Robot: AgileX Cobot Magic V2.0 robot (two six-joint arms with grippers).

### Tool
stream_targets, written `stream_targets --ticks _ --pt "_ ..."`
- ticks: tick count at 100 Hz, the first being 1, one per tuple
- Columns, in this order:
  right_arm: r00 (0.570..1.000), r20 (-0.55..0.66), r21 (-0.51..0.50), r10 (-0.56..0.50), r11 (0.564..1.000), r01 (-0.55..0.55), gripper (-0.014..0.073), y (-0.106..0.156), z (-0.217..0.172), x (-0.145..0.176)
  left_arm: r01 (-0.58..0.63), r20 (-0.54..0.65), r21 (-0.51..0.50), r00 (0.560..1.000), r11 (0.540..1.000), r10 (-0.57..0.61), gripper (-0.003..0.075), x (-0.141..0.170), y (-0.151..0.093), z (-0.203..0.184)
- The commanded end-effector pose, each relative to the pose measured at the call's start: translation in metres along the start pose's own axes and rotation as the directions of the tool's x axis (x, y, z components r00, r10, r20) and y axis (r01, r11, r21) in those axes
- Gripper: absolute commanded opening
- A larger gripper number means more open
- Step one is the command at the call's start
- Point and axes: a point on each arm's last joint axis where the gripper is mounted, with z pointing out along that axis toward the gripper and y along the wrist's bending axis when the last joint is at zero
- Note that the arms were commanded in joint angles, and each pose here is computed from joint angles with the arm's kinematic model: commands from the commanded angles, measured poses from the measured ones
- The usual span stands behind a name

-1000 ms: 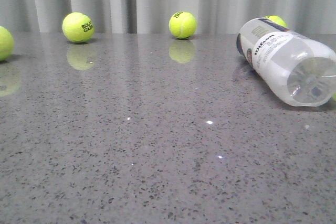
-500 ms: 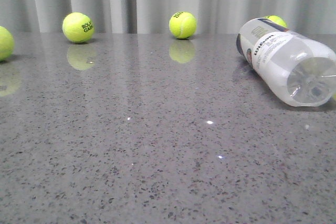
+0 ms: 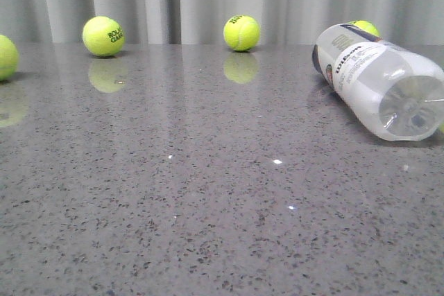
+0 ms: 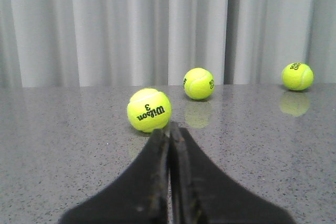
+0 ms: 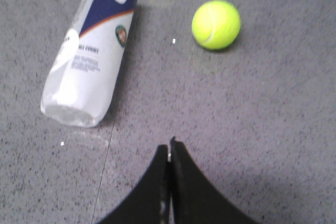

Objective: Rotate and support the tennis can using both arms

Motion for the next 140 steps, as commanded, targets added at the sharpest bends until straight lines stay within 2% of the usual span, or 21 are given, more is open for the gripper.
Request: stream_targets --ticks 1,11,21,25,35,54,64,84,110,140 --pt "0.999 0.036 -0.005 0.008 1.0 -0.008 0.0046 0.0 -0.001 -0.011 0.011 0.068 0.013 0.998 1.0 -0.012 -0.0021 0.007 -0.001 -0.003" --pt "1.0 0.005 -0.007 0.01 1.0 -0.01 0.0277 0.001 0.0 -0.008 0.011 0.068 0.013 0.998 1.0 -0.012 -0.0021 0.007 -0.001 -0.003" --pt "1.0 -0.012 -0.007 0.01 1.0 -0.01 0.059 0.001 0.001 -0.007 0.011 0.068 0.013 0.998 1.0 -0.012 -0.0021 0.007 -0.001 -0.003" --pt "1.0 -0.016 -0.009 0.011 1.0 -0.012 0.0675 0.001 0.001 -0.006 0.011 0.068 0.013 0.998 1.0 -0.012 -0.0021 0.007 -0.001 -0.003" --pt "1.0 -0.024 -0.023 0.02 1.0 -0.021 0.0635 0.002 0.001 -0.005 0.011 0.068 0.013 0.998 1.0 -0.012 -0.0021 0.007 -0.001 -0.003" --pt "0.998 0.011 -0.086 0.065 0.994 -0.063 0.0636 0.008 0.006 -0.016 0.011 0.068 0.013 0.998 1.0 -0.012 -0.0021 0.007 -0.001 -0.003" --pt "0.996 -0.01 -0.116 0.09 0.989 -0.091 0.0636 0.011 0.019 -0.029 0.011 0.068 0.013 0.998 1.0 -0.012 -0.0021 0.007 -0.001 -0.003" --pt "0.991 -0.068 -0.14 0.115 0.982 -0.123 0.0636 0.014 0.062 -0.061 0.011 0.068 0.013 0.998 1.0 -0.012 -0.0021 0.007 -0.001 -0.003" --pt "0.992 -0.104 -0.178 0.068 0.98 -0.086 0.0636 0.032 0.135 -0.097 0.011 0.068 0.013 0.998 1.0 -0.012 -0.0021 0.007 -0.001 -0.003" --pt "0.98 -0.2 -0.207 0.023 0.976 -0.066 0.0636 0.056 0.206 -0.111 0.011 0.068 0.013 0.998 1.0 -0.012 -0.0021 0.007 -0.001 -0.003"
